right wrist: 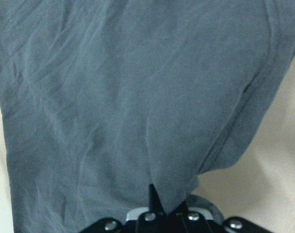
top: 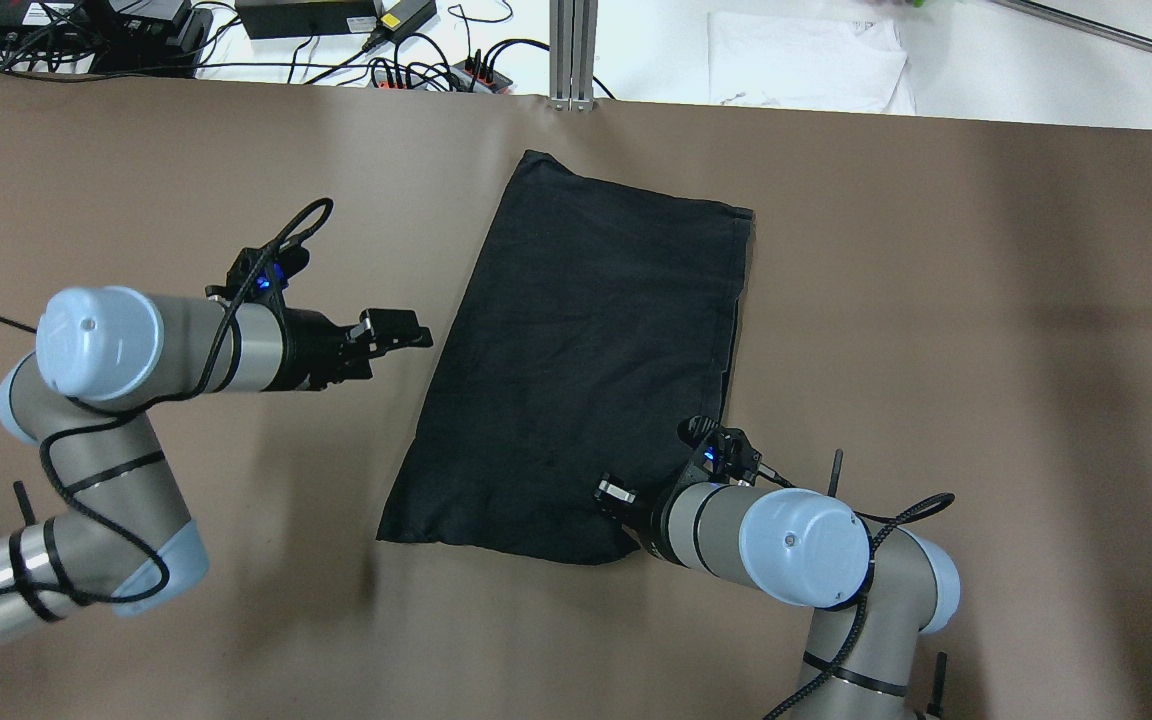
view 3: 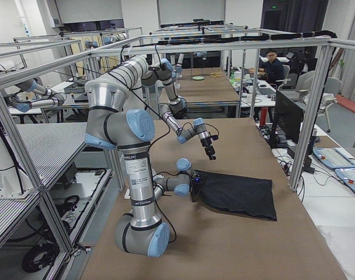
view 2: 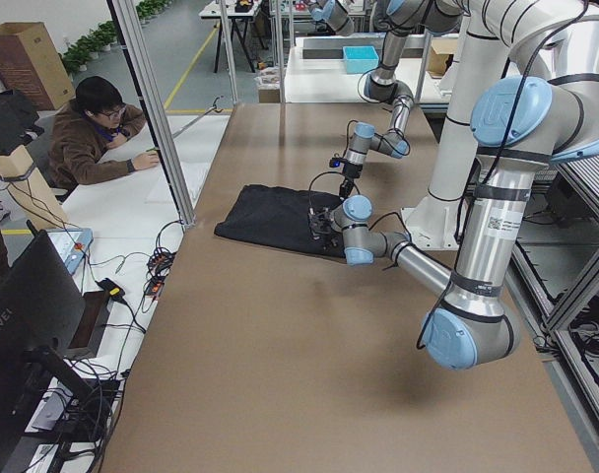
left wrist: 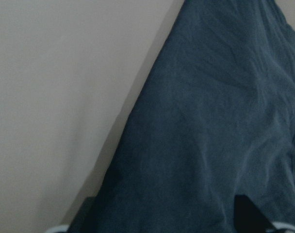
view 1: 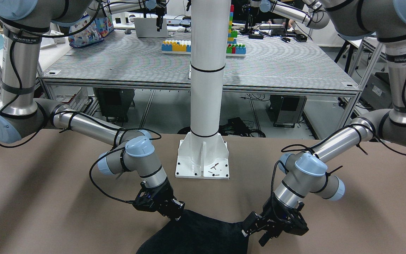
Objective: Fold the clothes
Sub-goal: 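Bring the left gripper to the other near corner and grasp it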
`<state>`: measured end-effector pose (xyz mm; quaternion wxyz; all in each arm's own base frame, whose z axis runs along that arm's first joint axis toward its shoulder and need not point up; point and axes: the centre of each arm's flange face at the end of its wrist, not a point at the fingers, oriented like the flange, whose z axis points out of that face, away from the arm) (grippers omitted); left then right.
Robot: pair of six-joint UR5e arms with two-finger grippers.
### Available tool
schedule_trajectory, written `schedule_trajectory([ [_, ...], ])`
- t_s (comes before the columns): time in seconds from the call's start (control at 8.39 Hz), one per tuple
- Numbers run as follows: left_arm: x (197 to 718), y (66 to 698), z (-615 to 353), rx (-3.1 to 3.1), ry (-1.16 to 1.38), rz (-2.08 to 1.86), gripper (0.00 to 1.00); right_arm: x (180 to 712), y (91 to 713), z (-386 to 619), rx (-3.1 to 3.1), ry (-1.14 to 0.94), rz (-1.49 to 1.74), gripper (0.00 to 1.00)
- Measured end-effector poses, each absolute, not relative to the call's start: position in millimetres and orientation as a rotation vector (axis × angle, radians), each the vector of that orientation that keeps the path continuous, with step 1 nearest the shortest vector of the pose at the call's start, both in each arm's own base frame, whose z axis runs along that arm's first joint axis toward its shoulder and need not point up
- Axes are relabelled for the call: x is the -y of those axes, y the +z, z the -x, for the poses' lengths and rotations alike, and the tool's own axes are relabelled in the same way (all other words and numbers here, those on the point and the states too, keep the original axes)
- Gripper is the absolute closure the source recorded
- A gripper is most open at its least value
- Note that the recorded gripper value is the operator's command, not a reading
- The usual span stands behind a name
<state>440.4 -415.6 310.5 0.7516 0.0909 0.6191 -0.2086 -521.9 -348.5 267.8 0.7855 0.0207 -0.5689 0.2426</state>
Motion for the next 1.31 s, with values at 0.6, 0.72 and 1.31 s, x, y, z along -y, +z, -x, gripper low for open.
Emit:
schedule_trajectory([
  [0.6,349,333,-490,-1.307,-0.454,-0.222,0.0,350,266,521,1.228,0.509,-0.059,1.0],
  [0.72,347,337,-492,-1.297,-0.454,-0.221,0.0,350,266,521,1.228,0.508,-0.06,1.0],
  [1.31,340,360,-507,-1.25,-0.438,-0.209,0.86,352,267,521,1.226,0.509,-0.065,1.0],
])
